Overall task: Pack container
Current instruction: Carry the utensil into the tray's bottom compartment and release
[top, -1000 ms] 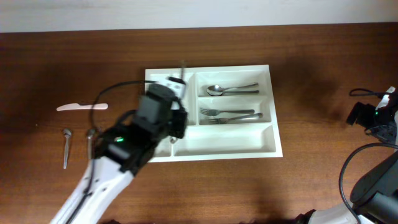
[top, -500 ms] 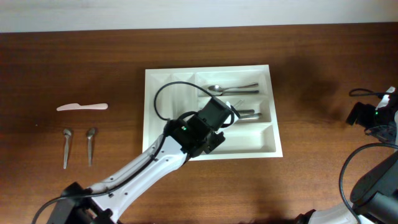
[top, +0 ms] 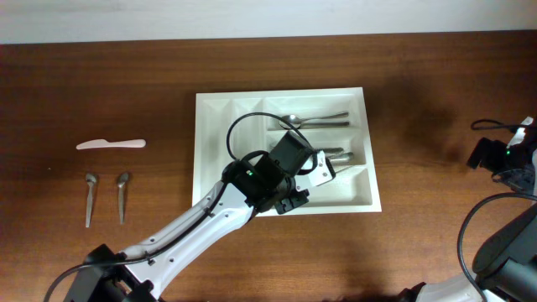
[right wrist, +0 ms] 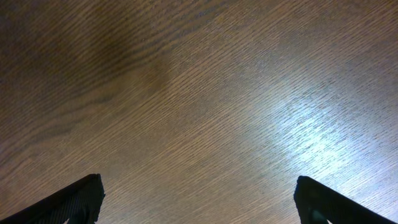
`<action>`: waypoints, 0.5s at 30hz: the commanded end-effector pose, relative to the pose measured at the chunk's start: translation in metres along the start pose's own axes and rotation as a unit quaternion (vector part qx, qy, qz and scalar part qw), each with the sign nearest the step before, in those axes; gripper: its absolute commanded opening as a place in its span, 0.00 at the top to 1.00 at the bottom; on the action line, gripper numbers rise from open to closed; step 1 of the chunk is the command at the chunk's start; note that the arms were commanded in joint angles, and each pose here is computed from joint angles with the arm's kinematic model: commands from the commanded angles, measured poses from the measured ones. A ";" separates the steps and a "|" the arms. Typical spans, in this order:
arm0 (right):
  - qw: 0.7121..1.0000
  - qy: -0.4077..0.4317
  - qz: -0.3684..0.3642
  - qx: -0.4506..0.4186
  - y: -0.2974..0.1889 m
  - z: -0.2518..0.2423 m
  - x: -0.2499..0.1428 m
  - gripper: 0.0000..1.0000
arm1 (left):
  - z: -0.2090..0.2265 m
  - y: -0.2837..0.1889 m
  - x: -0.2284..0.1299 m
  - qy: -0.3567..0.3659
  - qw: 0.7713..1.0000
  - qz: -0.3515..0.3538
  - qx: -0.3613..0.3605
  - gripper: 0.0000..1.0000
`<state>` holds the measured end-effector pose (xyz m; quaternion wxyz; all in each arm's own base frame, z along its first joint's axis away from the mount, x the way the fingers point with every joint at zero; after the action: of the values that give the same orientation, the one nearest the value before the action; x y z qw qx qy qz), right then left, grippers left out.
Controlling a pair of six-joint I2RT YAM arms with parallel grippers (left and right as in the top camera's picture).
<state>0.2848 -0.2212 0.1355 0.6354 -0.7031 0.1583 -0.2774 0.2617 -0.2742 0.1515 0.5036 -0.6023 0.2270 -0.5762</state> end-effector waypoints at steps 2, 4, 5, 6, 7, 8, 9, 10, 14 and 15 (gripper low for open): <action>1.000 0.006 -0.009 0.002 -0.006 0.000 0.001 0.01 | -0.010 0.011 -0.011 0.044 0.999 0.015 -0.023 0.66; 1.000 0.006 -0.009 0.002 -0.006 0.000 0.001 0.01 | -0.010 0.015 -0.014 0.043 0.999 0.022 -0.026 0.63; 1.000 0.006 -0.009 0.002 -0.006 0.000 0.001 0.01 | -0.011 0.018 -0.015 0.043 0.998 0.026 -0.027 0.62; 1.000 0.006 -0.009 0.002 -0.006 0.000 0.001 0.01 | -0.010 0.021 -0.017 0.043 0.998 0.033 -0.026 0.62; 1.000 0.006 -0.009 0.002 -0.006 0.000 0.001 0.01 | -0.009 0.025 -0.020 0.043 0.998 0.040 -0.023 0.62; 1.000 0.006 -0.009 0.002 -0.006 0.000 0.001 0.01 | -0.008 0.029 -0.023 0.043 0.998 0.050 -0.018 0.62; 1.000 0.006 -0.009 0.002 -0.006 0.000 0.001 0.01 | -0.007 0.031 -0.025 0.043 0.997 0.057 -0.015 0.62; 1.000 0.006 -0.009 0.002 -0.006 0.000 0.001 0.01 | -0.006 0.035 -0.028 0.043 0.997 0.066 -0.012 0.62; 1.000 0.006 -0.009 0.002 -0.006 0.000 0.001 0.01 | -0.003 0.037 -0.025 0.043 0.997 0.061 -0.005 0.59; 1.000 0.006 -0.009 0.002 -0.006 0.000 0.001 0.01 | -0.002 0.037 -0.023 0.043 0.997 0.057 0.000 0.57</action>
<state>0.2848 -0.2211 0.1355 0.6353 -0.7033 0.1581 -0.2771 0.2629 -0.2691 0.1095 0.5212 -0.5740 0.2844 -0.5639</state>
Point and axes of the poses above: each gripper's point midway between its finger pads, its own y axis out along the fingers, its own z axis along the line the jaws close on, x = y × z, the point moved 4 cm from there along -y, back along the fingers
